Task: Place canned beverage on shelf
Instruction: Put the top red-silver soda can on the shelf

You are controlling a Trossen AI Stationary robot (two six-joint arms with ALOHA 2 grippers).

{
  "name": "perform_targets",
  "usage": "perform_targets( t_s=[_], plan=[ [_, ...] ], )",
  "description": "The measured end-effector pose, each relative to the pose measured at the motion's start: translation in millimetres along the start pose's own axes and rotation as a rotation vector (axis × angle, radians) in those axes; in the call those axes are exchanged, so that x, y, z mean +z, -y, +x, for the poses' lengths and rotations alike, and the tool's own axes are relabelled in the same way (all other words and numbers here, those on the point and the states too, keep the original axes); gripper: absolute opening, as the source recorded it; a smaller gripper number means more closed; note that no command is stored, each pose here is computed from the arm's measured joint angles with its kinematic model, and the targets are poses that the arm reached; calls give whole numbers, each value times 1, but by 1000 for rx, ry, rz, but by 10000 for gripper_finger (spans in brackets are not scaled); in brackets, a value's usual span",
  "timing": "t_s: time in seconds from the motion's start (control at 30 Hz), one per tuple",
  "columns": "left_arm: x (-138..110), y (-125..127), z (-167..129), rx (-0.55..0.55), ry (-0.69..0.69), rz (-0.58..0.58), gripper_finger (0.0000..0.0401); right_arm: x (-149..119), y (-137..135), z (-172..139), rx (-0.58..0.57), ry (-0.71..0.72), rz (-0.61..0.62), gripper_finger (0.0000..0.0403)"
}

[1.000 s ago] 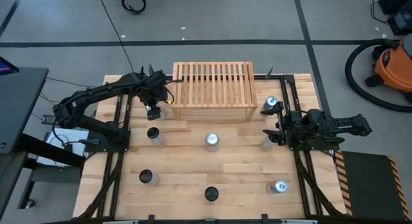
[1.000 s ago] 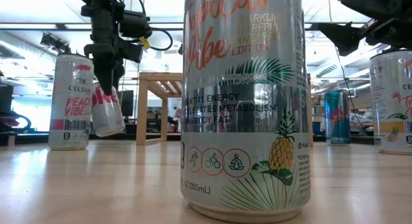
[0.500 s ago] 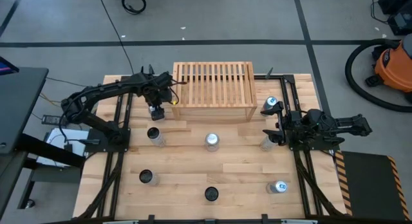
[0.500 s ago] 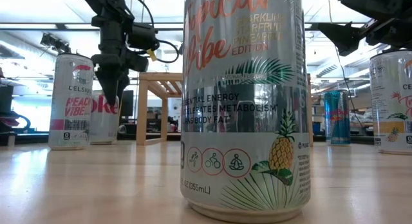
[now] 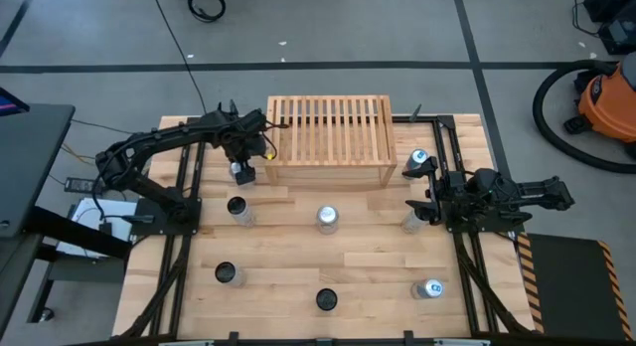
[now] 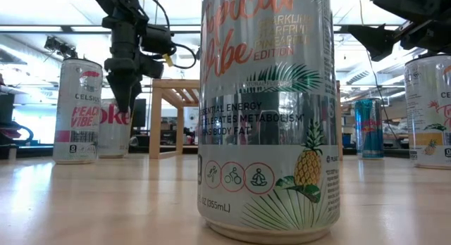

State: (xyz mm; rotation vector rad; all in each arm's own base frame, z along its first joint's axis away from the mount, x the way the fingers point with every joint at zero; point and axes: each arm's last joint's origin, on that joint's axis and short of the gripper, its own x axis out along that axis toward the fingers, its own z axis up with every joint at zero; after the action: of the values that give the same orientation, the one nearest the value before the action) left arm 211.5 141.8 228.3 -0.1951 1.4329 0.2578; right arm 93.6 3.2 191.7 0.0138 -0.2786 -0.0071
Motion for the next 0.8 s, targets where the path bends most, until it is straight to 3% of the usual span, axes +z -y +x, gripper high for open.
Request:
perform_targets(
  t_s=[0.23, 0.8],
  plan=[
    [-9, 3, -1, -23, -90, 23, 394, 0, 0, 0, 0, 0, 0, 393],
    [-7, 2, -1, -13, -58, 19, 392, 0, 0, 0, 0, 0, 0, 393]
  ],
)
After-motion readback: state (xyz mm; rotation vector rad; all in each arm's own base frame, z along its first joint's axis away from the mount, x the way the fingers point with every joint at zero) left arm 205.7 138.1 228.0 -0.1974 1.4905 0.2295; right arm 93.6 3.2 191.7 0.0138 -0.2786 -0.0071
